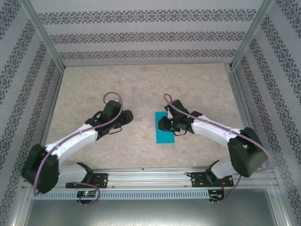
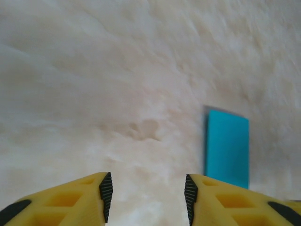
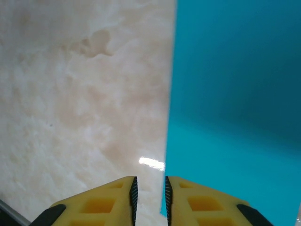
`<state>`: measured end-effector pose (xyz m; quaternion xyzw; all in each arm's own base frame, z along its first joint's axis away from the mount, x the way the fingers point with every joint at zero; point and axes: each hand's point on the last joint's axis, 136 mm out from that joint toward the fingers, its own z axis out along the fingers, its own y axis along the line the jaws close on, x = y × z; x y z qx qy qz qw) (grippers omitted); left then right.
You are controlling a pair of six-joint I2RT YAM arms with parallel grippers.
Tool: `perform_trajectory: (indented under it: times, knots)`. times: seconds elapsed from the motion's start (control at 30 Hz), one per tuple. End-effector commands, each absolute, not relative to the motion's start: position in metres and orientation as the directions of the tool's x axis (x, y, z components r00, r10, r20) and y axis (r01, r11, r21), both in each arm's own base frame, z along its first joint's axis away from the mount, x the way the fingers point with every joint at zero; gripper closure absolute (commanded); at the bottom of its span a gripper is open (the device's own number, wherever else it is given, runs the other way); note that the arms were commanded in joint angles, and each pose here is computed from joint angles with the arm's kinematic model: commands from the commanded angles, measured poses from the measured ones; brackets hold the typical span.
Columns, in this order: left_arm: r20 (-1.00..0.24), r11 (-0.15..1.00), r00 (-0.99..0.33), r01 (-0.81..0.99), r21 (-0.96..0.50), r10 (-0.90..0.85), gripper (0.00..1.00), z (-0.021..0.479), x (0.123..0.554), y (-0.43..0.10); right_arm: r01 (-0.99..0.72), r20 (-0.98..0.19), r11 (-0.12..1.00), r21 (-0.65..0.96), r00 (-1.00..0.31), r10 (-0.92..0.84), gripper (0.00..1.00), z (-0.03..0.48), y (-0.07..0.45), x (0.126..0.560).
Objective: Fold a paper plane with a square sheet of paper (pick it up from the middle)
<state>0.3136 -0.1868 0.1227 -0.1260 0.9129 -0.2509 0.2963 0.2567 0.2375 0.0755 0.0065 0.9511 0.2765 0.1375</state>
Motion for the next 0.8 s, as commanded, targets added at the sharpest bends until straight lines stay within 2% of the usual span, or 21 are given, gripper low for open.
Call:
perform_trajectory:
  times: [0.0,0.13,0.3,0.63,0.77]
  knots:
    - [-0.448,0.734,-0.857,0.13,-0.666,-0.254,0.56,0.146,0.325,-0.25,-0.039,-0.239,0.765,0.643,-0.959,0.153,0.76,0.074,0.248,0.257]
    - [-0.405,0.714,-0.901,0.179,-0.677,-0.157,0.56,0.14,0.333,-0.286,-0.008,-0.231,0.754,0.657,-0.954,0.191,0.76,0.061,0.244,0.256]
    - [-0.357,0.7,-0.925,0.171,-0.694,-0.127,0.56,0.131,0.347,-0.312,0.02,-0.211,0.754,0.657,-0.955,0.209,0.79,0.048,0.248,0.252]
    - [-0.31,0.698,-0.943,0.144,-0.702,-0.118,0.57,0.122,0.357,-0.335,0.057,-0.152,0.739,0.671,-0.965,0.213,0.79,0.015,0.271,0.24]
    - [-0.285,0.706,-0.951,0.121,-0.698,-0.118,0.59,0.115,0.359,-0.339,0.062,-0.152,0.724,0.687,-0.962,0.227,0.83,0.014,0.278,0.24]
